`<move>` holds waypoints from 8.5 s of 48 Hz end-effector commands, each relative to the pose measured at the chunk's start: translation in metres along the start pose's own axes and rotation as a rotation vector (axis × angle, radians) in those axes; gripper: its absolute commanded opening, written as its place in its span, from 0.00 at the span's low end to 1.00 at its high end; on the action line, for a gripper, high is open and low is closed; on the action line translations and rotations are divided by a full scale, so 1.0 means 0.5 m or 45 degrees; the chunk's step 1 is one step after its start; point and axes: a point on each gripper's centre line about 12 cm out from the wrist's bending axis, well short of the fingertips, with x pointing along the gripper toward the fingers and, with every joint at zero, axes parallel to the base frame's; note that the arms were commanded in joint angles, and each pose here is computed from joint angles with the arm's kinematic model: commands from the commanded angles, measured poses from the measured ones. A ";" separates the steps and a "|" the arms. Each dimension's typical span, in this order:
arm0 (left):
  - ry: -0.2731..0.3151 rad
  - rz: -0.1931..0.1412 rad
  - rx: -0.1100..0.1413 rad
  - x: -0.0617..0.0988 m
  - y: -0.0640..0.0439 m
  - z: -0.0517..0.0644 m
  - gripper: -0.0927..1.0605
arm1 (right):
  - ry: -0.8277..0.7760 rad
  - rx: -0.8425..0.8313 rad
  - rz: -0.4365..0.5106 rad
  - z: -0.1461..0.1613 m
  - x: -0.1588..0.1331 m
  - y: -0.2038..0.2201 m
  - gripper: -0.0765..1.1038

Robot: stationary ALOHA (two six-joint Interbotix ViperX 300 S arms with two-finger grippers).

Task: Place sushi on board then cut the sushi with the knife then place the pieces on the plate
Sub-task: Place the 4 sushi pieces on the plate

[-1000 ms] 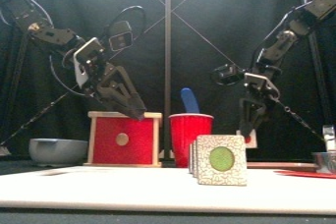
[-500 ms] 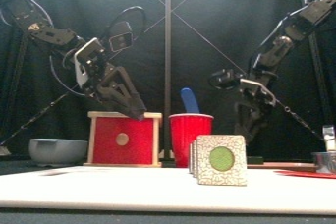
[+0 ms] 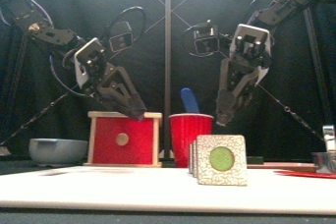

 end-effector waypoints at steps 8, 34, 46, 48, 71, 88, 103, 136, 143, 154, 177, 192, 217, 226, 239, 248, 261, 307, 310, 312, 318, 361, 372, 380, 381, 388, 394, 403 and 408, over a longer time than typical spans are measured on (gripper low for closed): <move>-0.037 0.001 -0.004 -0.004 0.001 0.018 0.72 | -0.007 -0.028 0.026 0.030 0.033 0.033 0.78; -0.020 0.003 -0.002 -0.004 0.003 0.007 0.72 | 0.064 -0.051 0.022 0.030 0.103 0.058 0.78; -0.016 0.004 -0.003 -0.005 0.003 0.005 0.72 | 0.061 -0.045 0.024 0.034 0.101 0.059 0.78; -0.016 0.004 -0.003 -0.005 0.003 0.005 0.72 | 0.066 -0.044 0.021 0.033 0.101 0.057 0.78; -0.005 0.011 -0.024 -0.005 0.005 -0.002 0.72 | 0.184 -0.063 -0.030 0.001 0.114 0.043 0.78; -0.005 0.011 -0.026 -0.005 0.005 -0.002 0.72 | 0.242 -0.086 -0.108 -0.012 0.114 0.001 0.78; -0.003 0.011 -0.024 -0.006 0.005 -0.003 0.72 | 0.174 -0.072 -0.131 0.020 0.077 -0.029 0.78; 0.001 0.012 -0.025 -0.005 0.005 -0.005 0.72 | 0.135 -0.024 -0.082 0.029 0.054 -0.012 0.80; 0.001 0.012 -0.024 -0.005 0.005 -0.005 0.72 | 0.143 -0.019 -0.081 0.023 0.068 -0.013 0.80; 0.001 0.012 -0.024 -0.005 0.005 -0.005 0.72 | 0.165 -0.023 -0.090 0.014 0.082 -0.016 0.80; 0.001 0.014 -0.024 -0.005 0.006 -0.006 0.72 | 0.190 -0.041 -0.084 0.003 0.103 -0.005 0.80; 0.001 0.012 -0.024 -0.005 0.005 -0.005 0.72 | 0.156 -0.026 -0.068 0.018 0.083 0.001 0.89; 0.005 0.014 -0.024 -0.005 0.007 -0.007 0.72 | 0.187 -0.079 -0.079 0.009 0.105 0.008 0.95; 0.005 0.014 -0.026 -0.005 0.007 -0.007 0.72 | 0.199 -0.097 -0.090 0.003 0.117 0.007 0.94; 0.005 0.014 -0.024 -0.005 0.007 -0.007 0.72 | 0.193 -0.088 -0.089 0.004 0.112 0.007 0.83; 0.005 0.013 -0.025 -0.005 0.006 -0.008 0.72 | 0.190 -0.074 -0.080 0.004 0.104 0.012 0.67; 0.005 0.016 -0.037 -0.005 0.006 -0.008 0.72 | 0.104 -0.034 -0.049 0.014 -0.003 0.008 0.65; -0.003 0.022 -0.043 -0.004 0.010 -0.002 0.72 | 0.195 0.328 -0.437 -0.144 -0.089 -0.306 0.87; -0.003 0.020 -0.042 -0.004 0.009 -0.002 0.72 | 0.185 0.328 -0.433 -0.137 -0.090 -0.303 0.87; -0.005 0.020 -0.042 -0.004 0.009 -0.001 0.72 | 0.170 0.334 -0.429 -0.132 -0.093 -0.301 0.87; -0.005 0.020 -0.042 -0.004 0.009 -0.001 0.72 | 0.094 0.264 -0.344 -0.097 -0.105 -0.244 0.87; 0.006 0.030 -0.068 -0.005 0.011 -0.008 0.72 | 0.008 -0.139 0.120 0.020 0.027 0.129 0.87; 0.012 0.032 -0.067 -0.006 0.012 -0.012 0.72 | 0.058 -0.129 0.125 0.011 0.065 0.147 0.87; 0.014 0.032 -0.069 -0.007 0.013 -0.013 0.72 | 0.101 -0.118 0.104 -0.002 0.090 0.139 0.86; 0.010 0.032 -0.067 -0.006 0.012 -0.011 0.72 | 0.103 -0.112 0.104 -0.002 0.092 0.139 0.86; 0.014 0.031 -0.065 -0.007 0.012 -0.014 0.72 | 0.113 -0.124 0.095 -0.005 0.111 0.138 0.81; 0.014 0.031 -0.067 -0.007 0.012 -0.014 0.72 | 0.095 -0.119 0.098 0.003 0.115 0.137 0.67; 0.018 0.031 -0.065 -0.007 0.012 -0.016 0.72 | 0.089 -0.087 0.084 0.008 0.087 0.116 0.50; 0.018 0.033 -0.068 -0.007 0.013 -0.016 0.72 | 0.085 -0.060 0.068 0.008 0.048 0.092 0.51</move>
